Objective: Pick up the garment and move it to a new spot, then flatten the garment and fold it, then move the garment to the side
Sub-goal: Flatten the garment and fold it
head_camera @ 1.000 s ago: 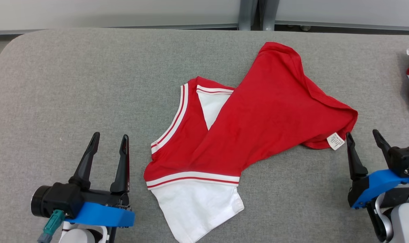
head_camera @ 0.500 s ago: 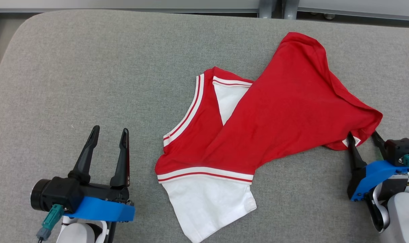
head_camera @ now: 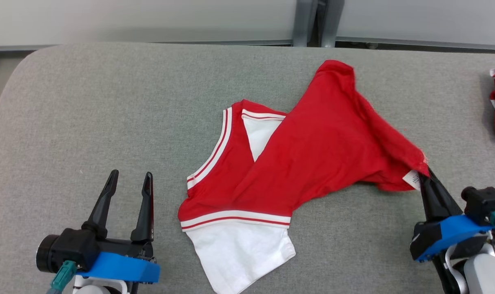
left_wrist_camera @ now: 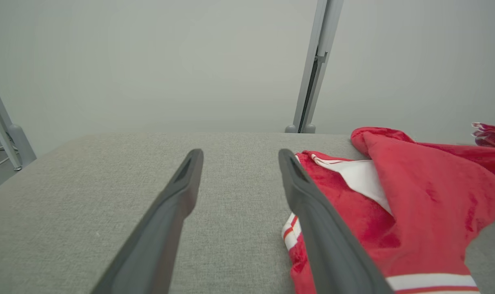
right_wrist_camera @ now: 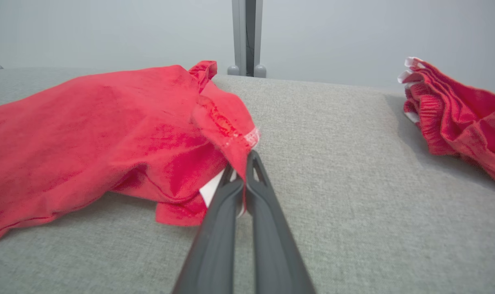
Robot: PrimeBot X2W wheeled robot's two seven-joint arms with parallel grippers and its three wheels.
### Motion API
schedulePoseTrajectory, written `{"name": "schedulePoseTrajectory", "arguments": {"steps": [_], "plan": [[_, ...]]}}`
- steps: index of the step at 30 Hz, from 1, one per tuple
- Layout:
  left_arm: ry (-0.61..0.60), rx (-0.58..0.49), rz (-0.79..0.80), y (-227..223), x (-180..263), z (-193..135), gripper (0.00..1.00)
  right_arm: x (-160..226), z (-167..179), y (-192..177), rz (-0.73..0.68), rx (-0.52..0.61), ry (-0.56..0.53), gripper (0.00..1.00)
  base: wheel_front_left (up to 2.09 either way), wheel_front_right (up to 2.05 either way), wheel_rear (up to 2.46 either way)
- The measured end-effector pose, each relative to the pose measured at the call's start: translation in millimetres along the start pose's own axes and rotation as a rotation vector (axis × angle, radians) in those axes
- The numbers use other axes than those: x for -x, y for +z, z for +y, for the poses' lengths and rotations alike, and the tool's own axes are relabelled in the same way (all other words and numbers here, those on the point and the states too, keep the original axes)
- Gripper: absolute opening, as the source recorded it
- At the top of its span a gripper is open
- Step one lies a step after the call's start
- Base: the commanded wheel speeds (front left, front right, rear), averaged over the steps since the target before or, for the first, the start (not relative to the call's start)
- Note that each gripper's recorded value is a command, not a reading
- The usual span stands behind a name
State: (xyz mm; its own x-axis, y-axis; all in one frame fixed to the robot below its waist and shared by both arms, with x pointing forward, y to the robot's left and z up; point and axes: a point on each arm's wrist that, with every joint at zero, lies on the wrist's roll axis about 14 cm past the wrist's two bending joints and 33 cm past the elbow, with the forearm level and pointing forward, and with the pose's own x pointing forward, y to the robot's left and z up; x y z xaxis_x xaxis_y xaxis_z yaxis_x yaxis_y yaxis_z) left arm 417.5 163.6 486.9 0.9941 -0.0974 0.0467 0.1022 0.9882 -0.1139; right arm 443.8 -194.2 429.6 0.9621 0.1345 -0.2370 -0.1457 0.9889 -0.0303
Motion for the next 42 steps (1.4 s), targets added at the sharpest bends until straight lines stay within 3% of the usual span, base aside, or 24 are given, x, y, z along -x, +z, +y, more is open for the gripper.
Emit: {"name": "schedulePoseTrajectory", "arguments": {"steps": [5, 13, 19, 23, 31, 33, 34, 36, 42], "plan": [[-0.03, 0.005, -0.013, 5, 2, -12, 1.0, 41, 0, 14, -0.014, 0.001, 0.026, 0.0, 0.0, 0.0, 0.0], [-0.061, 0.008, -0.014, 5, 1, -23, 1.0, 94, 46, -12, 0.124, -0.093, 0.175, 0.0, 0.0, 0.0, 0.0], [-0.067, 0.009, -0.01, 4, 2, -24, 1.0, 111, 66, -36, 0.238, -0.143, 0.255, 0.0, 0.0, 0.0, 0.0], [-0.065, 0.006, -0.009, 4, 4, -23, 1.0, 116, 51, -48, 0.295, -0.122, 0.232, 0.0, 0.0, 0.0, 0.0], [-0.061, 0.005, -0.009, 5, 8, -22, 1.0, 132, 66, -67, 0.395, -0.228, 0.278, 0.0, 0.0, 0.0, 0.0], [-0.061, 0.005, -0.009, 5, 9, -22, 1.0, 134, 63, -67, 0.397, -0.222, 0.278, 0.24, 0.0, 0.0, 0.0], [-0.061, 0.005, -0.01, 5, 9, -22, 1.0, 134, 62, -66, 0.39, -0.223, 0.276, 0.45, 0.0, 0.0, 0.0], [-0.061, 0.005, -0.01, 5, 9, -22, 1.0, 134, 60, -65, 0.381, -0.22, 0.275, 1.0, 0.0, 0.0, 0.0], [-0.061, 0.004, -0.013, 7, 10, -22, 1.0, 123, 51, -38, 0.238, -0.206, 0.26, 1.0, 0.0, 0.0, 0.0]]}}
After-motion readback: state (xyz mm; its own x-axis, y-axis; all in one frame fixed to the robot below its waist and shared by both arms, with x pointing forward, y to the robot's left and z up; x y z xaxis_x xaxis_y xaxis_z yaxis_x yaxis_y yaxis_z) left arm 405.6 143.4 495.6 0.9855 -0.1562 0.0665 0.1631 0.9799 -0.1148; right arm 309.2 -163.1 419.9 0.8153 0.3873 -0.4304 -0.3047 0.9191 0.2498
